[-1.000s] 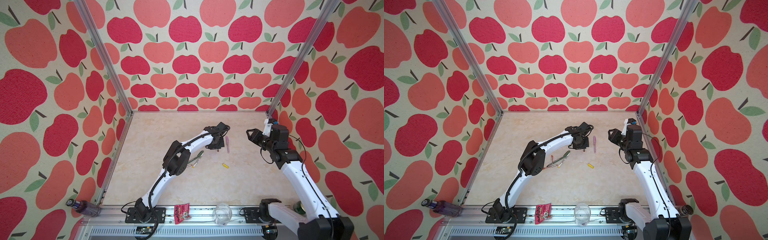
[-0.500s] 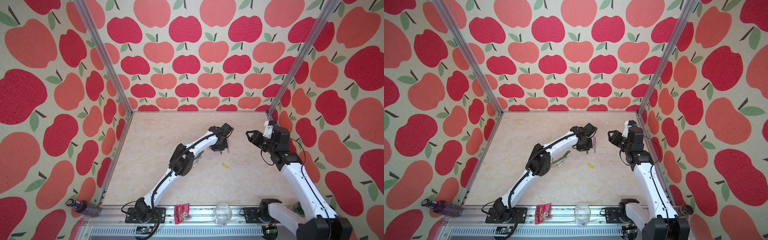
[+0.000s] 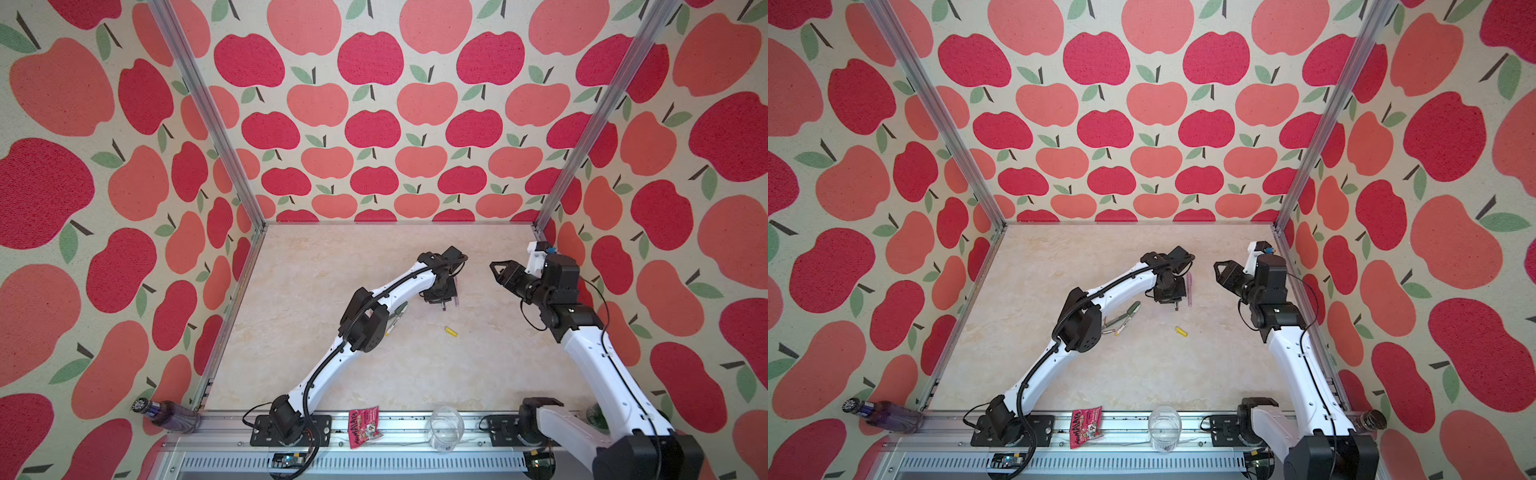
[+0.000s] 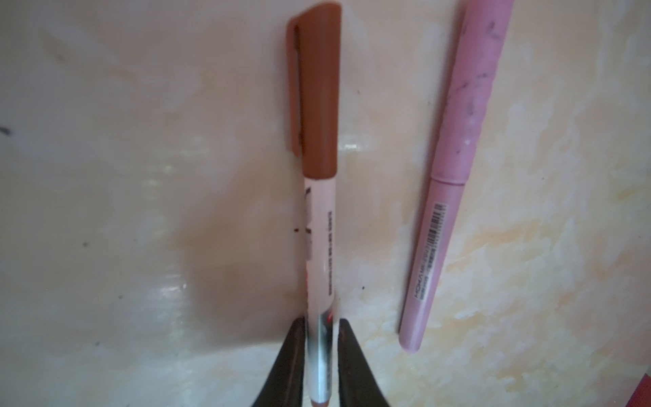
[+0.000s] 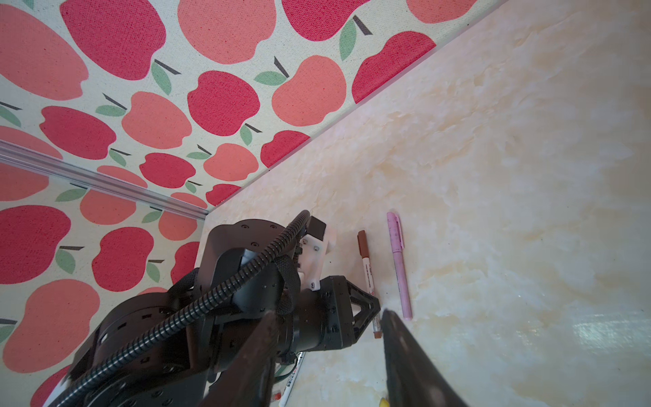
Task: Insert the pens into the pen caps
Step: 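Lower the capped marker to the table with the left gripper while the right gripper withdraws, then open the left gripper and lift it off the capped marker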
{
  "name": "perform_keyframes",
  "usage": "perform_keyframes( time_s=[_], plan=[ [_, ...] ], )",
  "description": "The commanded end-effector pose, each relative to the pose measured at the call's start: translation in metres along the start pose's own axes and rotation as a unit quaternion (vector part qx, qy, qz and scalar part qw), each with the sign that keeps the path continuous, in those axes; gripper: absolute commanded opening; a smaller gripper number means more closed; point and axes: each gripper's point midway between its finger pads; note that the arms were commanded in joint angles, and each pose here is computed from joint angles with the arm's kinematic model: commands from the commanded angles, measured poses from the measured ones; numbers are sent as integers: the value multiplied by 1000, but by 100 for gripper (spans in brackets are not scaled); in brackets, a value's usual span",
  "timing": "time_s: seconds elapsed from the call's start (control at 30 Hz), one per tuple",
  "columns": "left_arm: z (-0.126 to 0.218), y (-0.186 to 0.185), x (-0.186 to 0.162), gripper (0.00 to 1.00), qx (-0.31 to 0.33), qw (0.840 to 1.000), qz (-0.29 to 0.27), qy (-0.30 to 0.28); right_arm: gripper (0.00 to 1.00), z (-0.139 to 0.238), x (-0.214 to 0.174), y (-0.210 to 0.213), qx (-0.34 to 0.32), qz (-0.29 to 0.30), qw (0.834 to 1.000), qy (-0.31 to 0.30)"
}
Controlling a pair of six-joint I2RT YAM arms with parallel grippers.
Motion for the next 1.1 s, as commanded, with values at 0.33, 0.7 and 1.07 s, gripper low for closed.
perform_keyframes(
  time_s=[0.33,0.7,1.07],
  plan=[
    [1,4,2,26,14,1000,-20,-11,51,1,2,8,25,-5,1000,-4],
    [140,-44,36,42,-85,976,-123,-161,52,16,0,24,50,25,998,6],
    [297,81,27,64,-116,926,-113,-342,52,29,-24,56,35,78,995,58]
  ],
)
Point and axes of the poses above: each gripper's point midway between its finger pads, its own z axis back along the fingers, its own y axis along the line the jaws close on, x = y × z, and after that the axes turned 11 degrees about z, right-handed
